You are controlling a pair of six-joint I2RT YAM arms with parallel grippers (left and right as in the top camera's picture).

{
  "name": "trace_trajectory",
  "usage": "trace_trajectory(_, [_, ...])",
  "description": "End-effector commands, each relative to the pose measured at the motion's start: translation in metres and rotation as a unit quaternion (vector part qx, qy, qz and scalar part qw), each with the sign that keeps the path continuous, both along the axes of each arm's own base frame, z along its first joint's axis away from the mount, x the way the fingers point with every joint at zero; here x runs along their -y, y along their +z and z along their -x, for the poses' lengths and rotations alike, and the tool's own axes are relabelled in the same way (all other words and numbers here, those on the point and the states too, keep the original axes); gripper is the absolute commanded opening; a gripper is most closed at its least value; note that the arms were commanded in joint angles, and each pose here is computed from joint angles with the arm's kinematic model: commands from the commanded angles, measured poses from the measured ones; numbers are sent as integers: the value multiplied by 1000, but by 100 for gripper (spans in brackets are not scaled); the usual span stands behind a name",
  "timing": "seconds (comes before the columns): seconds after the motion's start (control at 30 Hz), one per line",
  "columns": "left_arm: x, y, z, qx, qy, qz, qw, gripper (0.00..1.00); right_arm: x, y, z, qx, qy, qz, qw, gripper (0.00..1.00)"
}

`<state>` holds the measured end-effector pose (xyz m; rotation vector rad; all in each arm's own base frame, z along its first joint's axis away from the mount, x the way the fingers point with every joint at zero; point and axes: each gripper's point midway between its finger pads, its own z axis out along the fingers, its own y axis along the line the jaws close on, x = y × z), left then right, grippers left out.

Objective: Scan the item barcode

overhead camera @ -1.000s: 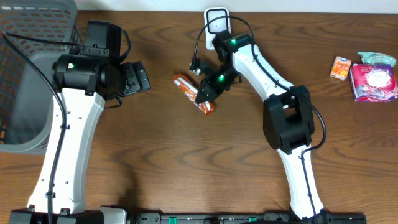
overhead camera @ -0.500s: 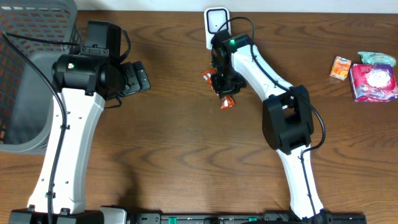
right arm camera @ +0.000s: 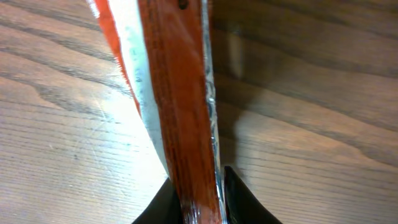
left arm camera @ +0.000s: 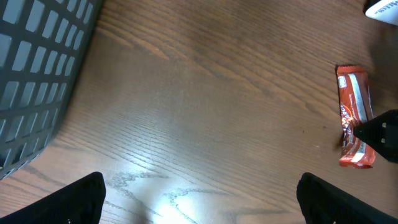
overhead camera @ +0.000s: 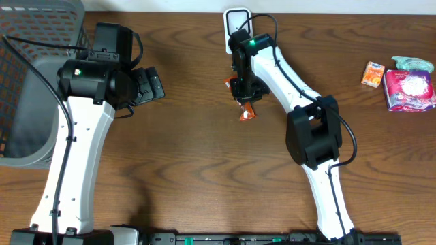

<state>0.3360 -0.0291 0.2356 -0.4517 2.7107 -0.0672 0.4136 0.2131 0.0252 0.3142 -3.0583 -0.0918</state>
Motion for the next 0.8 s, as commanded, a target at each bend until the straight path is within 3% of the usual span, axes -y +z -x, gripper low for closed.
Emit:
trace_trajectory(0.0, [-3,3,2,3,1,-5,1000,98,-14,17,-2,22,2,-12,1000,16])
trace_trajectory(0.17, [-3,3,2,3,1,-5,1000,98,-18,17,-4,25,-14,-17,999,11])
trace_trajectory(0.23, [-3,3,2,3,1,-5,1000,98,-18,17,-3,24,-18,-17,999,2])
trace_trajectory(0.47, [-3,3,2,3,1,-5,1000,98,-34,1,6,23,-21,-17,999,1])
trace_trajectory(0.57, [-3,3,2,3,1,-5,1000,98,-41,-16,18,14,-8,-12,1000,2])
trace_trajectory(0.77, [-3,3,2,3,1,-5,1000,98,-51,-32,35,9,41,-3,999,17])
